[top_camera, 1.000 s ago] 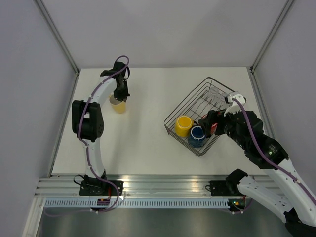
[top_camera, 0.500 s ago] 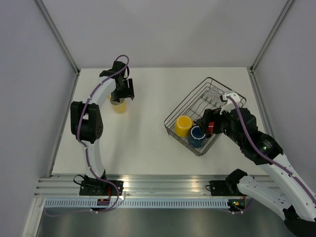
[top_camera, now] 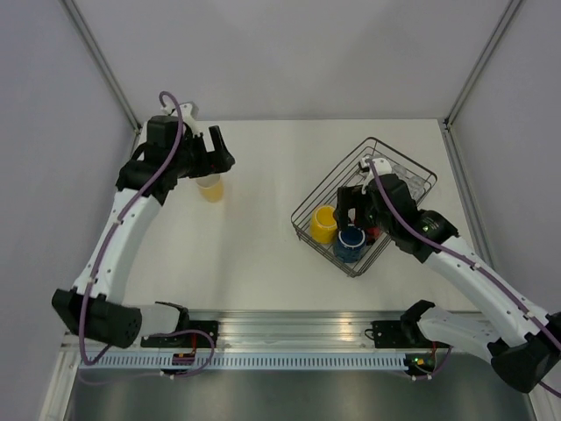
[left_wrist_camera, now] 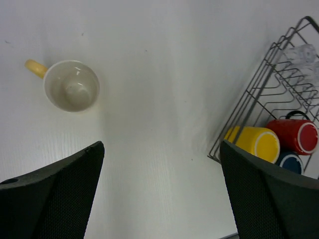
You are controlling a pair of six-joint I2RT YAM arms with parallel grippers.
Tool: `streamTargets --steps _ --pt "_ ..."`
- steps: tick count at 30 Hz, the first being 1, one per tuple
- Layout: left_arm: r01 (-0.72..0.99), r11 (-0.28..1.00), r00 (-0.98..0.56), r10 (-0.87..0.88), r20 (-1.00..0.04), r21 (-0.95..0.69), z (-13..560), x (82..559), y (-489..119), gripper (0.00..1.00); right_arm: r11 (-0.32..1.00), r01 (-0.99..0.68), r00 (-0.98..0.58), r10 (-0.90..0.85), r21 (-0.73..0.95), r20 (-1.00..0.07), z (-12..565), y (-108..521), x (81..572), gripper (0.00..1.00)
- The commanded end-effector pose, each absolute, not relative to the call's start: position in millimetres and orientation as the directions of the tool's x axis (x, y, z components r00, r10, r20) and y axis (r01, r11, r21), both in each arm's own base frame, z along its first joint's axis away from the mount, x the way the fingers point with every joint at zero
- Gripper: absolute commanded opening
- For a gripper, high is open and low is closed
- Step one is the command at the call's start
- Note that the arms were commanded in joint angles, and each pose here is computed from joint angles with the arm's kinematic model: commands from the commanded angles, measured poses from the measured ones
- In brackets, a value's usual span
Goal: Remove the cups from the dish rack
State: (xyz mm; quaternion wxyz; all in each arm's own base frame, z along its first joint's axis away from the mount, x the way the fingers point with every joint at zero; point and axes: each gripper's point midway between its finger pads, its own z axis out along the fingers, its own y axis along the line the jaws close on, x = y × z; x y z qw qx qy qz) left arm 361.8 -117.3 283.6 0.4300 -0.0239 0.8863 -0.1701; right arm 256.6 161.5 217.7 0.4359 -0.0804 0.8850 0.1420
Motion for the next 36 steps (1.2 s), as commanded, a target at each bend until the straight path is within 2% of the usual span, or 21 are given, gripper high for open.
streamTargets --steps 1,2,9,12,19,26,36 --pt "0.151 0.906 -0.576 -0.245 -0.780 -0.396 307 335 -128 1.00 0.933 -0.289 -0.590 0.004 0.216 -0.808 226 179 272 0.98" --pt "0.183 0.896 -0.537 -0.253 -0.805 -0.404 323 319 -129 1.00 0.926 -0.307 -0.595 -0.008 0.218 -0.803 224 184 272 0.98" --pt "0.311 0.863 -0.498 -0.209 -0.842 -0.398 323 261 -129 1.00 0.908 -0.391 -0.637 -0.149 0.151 -0.756 198 202 287 0.98" --pt "0.288 0.881 -0.463 -0.215 -0.860 -0.375 318 249 -117 1.00 0.916 -0.389 -0.655 -0.199 0.100 -0.729 187 203 299 0.98" --pt "0.267 0.910 -0.448 -0.175 -0.877 -0.318 295 238 -104 1.00 0.921 -0.387 -0.698 -0.263 0.042 -0.665 160 208 315 0.98" --pt "0.131 0.955 -0.409 -0.191 -0.892 -0.265 273 237 -75 1.00 0.917 -0.400 -0.713 -0.310 0.001 -0.629 145 210 318 0.98" --pt "0.195 0.940 -0.474 -0.160 -0.866 -0.281 251 237 -90 1.00 0.907 -0.420 -0.751 -0.363 -0.025 -0.552 111 214 317 0.98"
